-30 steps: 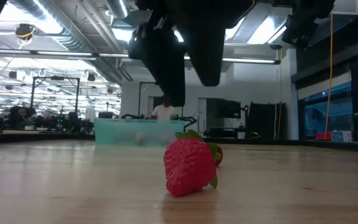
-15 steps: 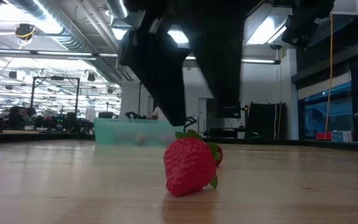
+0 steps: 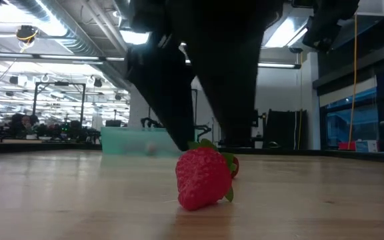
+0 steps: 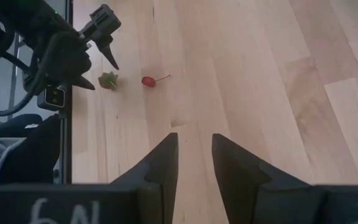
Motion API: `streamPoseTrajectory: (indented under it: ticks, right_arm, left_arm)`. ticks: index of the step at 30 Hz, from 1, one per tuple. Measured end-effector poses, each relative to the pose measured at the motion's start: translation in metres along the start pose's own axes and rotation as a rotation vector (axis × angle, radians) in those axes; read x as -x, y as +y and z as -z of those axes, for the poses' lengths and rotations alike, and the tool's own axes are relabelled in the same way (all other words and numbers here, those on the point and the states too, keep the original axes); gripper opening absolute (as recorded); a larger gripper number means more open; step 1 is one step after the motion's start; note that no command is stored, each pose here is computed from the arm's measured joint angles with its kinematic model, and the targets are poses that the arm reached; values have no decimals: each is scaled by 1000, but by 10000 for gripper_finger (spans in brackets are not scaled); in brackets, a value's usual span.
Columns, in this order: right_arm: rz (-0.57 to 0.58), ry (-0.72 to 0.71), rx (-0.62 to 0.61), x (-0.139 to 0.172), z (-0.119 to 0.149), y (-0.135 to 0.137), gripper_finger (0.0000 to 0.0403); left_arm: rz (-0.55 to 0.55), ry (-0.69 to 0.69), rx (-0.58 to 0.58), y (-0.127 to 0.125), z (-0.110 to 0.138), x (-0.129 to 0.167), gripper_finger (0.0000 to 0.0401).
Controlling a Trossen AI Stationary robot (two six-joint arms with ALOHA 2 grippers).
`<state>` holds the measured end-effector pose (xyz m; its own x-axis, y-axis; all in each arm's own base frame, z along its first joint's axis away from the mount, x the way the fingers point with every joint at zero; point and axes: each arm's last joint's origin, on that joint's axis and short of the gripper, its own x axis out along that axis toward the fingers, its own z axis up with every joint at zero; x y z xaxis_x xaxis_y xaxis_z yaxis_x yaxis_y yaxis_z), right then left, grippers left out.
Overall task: Pick and placing Produce into tupperware
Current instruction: Put the red strawberry into the blue bin
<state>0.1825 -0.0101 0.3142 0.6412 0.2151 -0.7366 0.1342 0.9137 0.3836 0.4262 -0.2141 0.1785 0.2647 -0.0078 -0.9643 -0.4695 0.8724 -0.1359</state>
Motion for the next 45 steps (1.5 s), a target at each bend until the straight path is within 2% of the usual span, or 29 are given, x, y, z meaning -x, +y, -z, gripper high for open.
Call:
streamPoseTrajectory:
  ticks: [13,28,45]
  right_arm:
    - [0,0,0,0,0,0,100]
    - [0,0,2,0,0,0,100]
    - [0,0,3,0,0,0,100]
  left_arm:
    - [-24,18,-2,8,9,-26,282]
    - [-19,14,6,8,9,-26,280]
    - [-25,44,5,10,10,-26,174]
